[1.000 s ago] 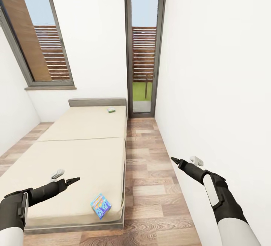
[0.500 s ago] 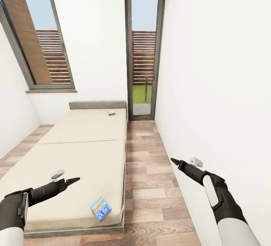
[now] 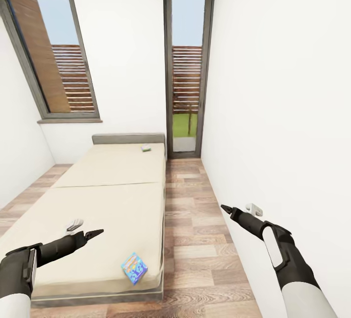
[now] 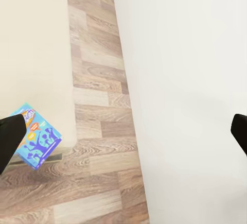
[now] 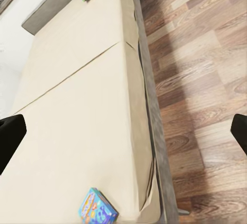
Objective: Put all the toys in the child's room - the three board games (two on the bed and one on the table), the two jigsaw puzzles on the table, and the tennis ball on the table - inside the toy box on the table in the child's room.
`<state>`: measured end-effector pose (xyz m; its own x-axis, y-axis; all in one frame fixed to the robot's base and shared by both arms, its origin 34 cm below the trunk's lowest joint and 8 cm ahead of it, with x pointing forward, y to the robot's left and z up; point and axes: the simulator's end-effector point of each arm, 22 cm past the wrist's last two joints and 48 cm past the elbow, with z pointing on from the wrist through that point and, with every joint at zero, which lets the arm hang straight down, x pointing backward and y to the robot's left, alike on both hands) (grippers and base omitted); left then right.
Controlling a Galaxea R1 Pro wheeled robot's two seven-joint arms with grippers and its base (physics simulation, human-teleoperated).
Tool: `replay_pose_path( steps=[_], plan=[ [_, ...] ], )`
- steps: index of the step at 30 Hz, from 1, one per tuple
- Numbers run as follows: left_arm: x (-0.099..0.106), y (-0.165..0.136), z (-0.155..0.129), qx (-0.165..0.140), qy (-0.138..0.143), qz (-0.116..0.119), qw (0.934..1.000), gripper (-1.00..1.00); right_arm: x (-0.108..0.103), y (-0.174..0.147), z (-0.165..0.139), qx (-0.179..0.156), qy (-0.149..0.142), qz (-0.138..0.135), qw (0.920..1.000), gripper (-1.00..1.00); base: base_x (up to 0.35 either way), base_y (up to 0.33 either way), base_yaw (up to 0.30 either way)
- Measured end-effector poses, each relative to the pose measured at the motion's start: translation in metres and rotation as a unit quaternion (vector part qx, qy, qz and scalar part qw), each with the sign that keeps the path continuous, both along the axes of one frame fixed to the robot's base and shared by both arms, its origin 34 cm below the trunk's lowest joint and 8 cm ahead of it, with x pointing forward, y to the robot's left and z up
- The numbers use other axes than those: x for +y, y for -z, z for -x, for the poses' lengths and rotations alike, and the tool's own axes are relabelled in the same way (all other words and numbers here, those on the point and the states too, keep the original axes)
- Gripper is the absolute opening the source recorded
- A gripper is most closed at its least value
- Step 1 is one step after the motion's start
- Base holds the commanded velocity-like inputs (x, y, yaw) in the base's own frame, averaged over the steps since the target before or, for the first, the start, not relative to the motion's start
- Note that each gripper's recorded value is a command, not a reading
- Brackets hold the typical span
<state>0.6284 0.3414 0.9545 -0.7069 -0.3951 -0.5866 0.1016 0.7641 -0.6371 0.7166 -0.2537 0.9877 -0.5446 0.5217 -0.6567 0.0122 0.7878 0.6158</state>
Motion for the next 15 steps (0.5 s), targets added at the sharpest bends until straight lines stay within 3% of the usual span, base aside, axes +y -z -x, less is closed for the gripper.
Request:
replay_pose_path(
  steps=[10,15],
  plan=[
    [0.0,-0.007,0.0,-0.006,0.0,0.001,1.0,1.0,-0.003,-0.011,-0.002,-0.014,0.005,0.0,0.9999,1.0,-0.199,0.217,0.0],
    [0.0,-0.007,0.0,-0.006,0.0,0.001,1.0,1.0,-0.006,-0.015,-0.004,-0.025,0.01,0.002,0.9996,1.0,-0.096,0.265,0.0]
  ],
)
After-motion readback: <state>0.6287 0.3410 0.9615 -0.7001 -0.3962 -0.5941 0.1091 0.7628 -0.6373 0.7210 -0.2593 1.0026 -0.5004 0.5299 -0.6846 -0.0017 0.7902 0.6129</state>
